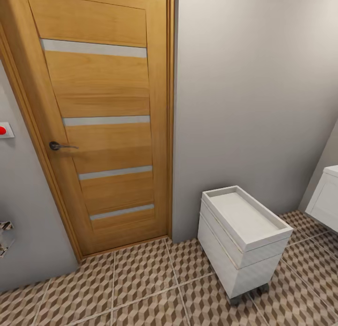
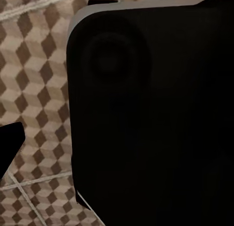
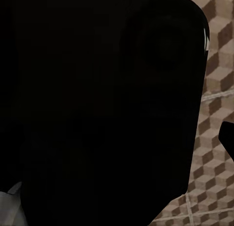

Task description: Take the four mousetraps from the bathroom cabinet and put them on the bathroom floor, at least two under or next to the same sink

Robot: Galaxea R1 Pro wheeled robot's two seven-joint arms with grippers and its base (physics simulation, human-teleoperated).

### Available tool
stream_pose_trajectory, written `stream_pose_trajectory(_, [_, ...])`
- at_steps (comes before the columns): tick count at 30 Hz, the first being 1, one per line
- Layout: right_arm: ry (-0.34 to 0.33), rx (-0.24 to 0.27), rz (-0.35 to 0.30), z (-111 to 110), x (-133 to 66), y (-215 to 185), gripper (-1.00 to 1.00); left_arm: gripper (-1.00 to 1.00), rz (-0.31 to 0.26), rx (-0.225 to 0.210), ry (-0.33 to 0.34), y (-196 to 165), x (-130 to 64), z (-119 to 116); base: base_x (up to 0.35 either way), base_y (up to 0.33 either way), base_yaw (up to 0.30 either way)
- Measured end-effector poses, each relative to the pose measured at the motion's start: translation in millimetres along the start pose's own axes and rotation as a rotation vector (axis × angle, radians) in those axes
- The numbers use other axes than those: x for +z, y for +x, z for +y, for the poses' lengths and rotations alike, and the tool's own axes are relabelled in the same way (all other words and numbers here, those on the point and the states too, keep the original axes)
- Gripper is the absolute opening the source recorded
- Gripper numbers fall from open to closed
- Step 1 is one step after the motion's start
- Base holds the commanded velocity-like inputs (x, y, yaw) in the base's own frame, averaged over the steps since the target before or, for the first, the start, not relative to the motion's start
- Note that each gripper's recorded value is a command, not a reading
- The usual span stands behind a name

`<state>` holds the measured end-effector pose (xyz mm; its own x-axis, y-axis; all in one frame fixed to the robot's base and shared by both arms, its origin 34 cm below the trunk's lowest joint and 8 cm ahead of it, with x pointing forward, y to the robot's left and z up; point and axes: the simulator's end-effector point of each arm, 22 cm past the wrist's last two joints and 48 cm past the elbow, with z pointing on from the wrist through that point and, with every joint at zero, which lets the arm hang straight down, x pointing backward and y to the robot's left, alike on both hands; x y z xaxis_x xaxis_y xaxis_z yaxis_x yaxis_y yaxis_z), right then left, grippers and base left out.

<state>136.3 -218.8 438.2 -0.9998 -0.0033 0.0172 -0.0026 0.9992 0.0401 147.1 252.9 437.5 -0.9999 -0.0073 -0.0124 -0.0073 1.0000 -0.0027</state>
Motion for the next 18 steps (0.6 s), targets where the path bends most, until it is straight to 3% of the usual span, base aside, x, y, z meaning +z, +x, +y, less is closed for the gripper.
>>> stream_pose_trajectory(9, [-0.008,0.009,-0.007,4,0.0,-3,1.00,1.00,-0.040,0.001,-0.005,-19,-0.3,3,0.000,0.000,0.000])
stream_pose_trajectory(13, [-0.010,0.011,-0.013,4,-0.1,-6,1.00,1.00,-0.119,0.002,-0.011,-56,-3.1,6,0.000,0.000,0.000])
stream_pose_trajectory(18, [-0.008,0.007,-0.078,2,-1.5,-37,1.00,1.00,-0.232,0.004,-0.019,-110,-12.4,10,0.000,0.000,0.000])
